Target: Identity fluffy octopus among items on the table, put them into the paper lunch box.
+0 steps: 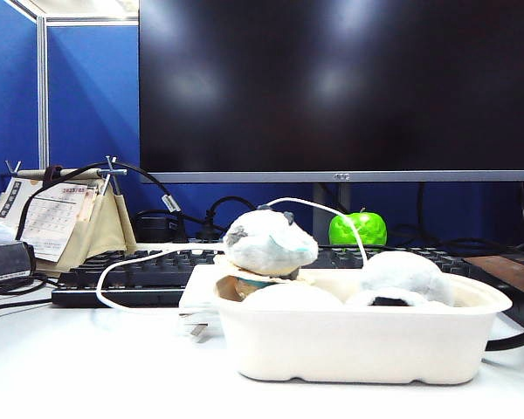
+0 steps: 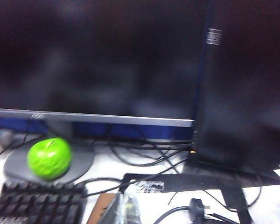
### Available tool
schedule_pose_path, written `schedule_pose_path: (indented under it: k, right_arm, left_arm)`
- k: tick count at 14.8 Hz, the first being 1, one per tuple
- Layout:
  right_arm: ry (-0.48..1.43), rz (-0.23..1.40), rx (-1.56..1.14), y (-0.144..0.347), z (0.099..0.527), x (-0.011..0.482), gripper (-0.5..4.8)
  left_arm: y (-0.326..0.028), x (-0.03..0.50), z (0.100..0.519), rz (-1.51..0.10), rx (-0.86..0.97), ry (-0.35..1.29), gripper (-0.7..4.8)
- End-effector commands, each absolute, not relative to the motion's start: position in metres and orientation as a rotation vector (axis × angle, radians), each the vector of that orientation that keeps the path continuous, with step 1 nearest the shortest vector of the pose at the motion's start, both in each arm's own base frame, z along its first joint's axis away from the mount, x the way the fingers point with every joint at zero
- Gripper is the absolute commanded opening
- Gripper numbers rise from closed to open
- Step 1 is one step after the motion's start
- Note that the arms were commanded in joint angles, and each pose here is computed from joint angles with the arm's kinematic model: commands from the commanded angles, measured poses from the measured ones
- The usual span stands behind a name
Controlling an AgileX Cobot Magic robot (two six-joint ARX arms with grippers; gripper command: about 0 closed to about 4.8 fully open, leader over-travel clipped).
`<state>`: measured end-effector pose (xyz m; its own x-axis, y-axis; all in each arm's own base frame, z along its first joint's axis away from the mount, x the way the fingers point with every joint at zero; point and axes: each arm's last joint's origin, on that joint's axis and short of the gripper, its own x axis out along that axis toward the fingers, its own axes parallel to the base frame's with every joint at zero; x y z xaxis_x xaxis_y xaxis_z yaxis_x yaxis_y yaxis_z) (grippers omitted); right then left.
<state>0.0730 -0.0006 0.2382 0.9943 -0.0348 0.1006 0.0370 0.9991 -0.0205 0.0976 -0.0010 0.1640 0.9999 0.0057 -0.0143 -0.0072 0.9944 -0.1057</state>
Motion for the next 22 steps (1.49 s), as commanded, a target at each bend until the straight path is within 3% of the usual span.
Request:
schedule_pose_path:
  k: [1, 11, 22]
  right_arm:
    - [-0.077, -0.027, 0.031, -0.006, 0.222, 0.079, -0.05]
    - [0.017, 0.048, 0.063, -0.006, 0.168, 0.096, -0.05]
    - [0.01, 0.046, 0.051, -0.006, 0.164, 0.097, -0.05]
  left_arm:
    - [-0.001, 0.097, 0.165, 0.006, -0.109, 0.003, -0.03]
    - [-0.001, 0.097, 0.165, 0.007, -0.109, 0.009, -0.03]
    - [-0.001, 0.097, 0.165, 0.007, -0.109, 0.009, -0.03]
